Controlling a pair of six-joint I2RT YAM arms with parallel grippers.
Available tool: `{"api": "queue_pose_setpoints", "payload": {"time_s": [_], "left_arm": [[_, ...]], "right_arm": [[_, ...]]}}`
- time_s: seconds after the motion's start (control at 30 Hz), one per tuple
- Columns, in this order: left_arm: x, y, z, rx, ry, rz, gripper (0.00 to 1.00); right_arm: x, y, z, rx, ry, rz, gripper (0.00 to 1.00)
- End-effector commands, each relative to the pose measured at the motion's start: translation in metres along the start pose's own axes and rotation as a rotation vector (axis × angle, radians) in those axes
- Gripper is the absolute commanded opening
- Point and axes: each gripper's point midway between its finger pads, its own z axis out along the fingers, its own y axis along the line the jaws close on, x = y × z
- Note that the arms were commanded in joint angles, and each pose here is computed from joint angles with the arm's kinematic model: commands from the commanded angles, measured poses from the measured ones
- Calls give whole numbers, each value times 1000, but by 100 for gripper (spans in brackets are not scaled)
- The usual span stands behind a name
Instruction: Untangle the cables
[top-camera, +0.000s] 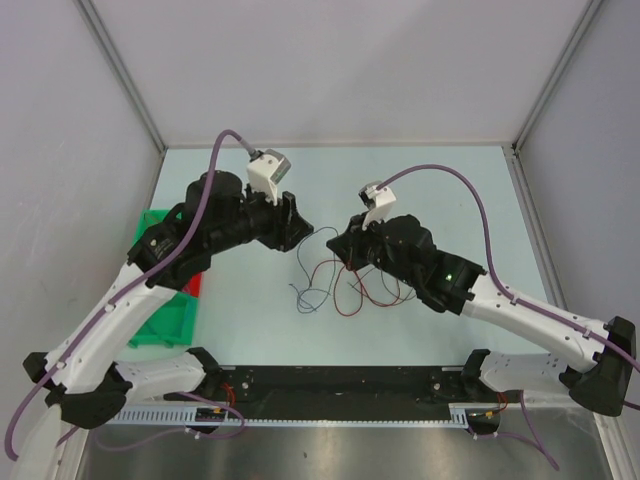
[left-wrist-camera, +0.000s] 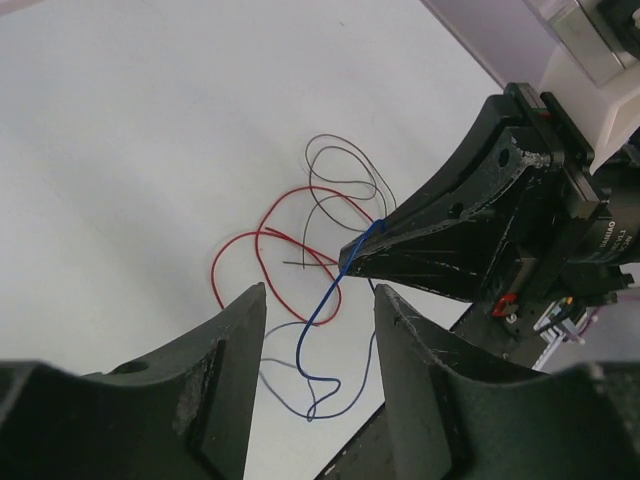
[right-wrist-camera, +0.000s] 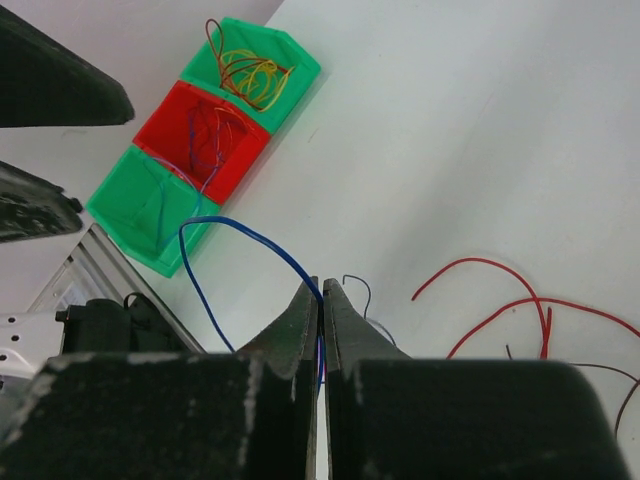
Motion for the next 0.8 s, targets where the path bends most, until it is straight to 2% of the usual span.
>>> {"api": "queue_pose_setpoints", "payload": {"time_s": [0.0, 0.2, 0.33, 0.43, 0.47, 0.6, 0.63, 0.67, 0.7, 0.73, 0.77], "left_arm": [[1, -16, 4, 102, 12, 53, 52], [9, -22, 18, 145, 41, 101, 55], [16, -23, 29, 146, 76, 120, 50], [23, -23, 36, 139, 101, 129, 40], [24, -23, 38, 134, 107, 128, 32], [29, -23, 42, 130, 122, 129, 17], [29, -22, 43, 122, 121, 125, 11], [27, -20, 44, 106, 115, 125, 0], [26, -18, 44, 89, 112, 120, 0], [25, -17, 43, 80, 108, 108, 0], [19, -11, 41, 42, 89, 103, 0]], "right_arm": [[-27, 15, -7, -36, -69, -12, 0], [-31, 19, -11, -54, -79, -15, 0], [-32, 20, -15, -59, -81, -15, 0], [-33, 21, -17, -62, -85, -14, 0], [-34, 21, -17, -61, -85, -13, 0], [-34, 21, -17, -63, -86, -13, 0], [-34, 22, -18, -66, -86, -13, 0], [-34, 22, -18, -66, -85, -15, 0], [-34, 22, -18, -66, -85, -18, 0], [-32, 21, -17, -63, -79, -18, 4], [-32, 20, -17, -57, -79, -18, 13]]}}
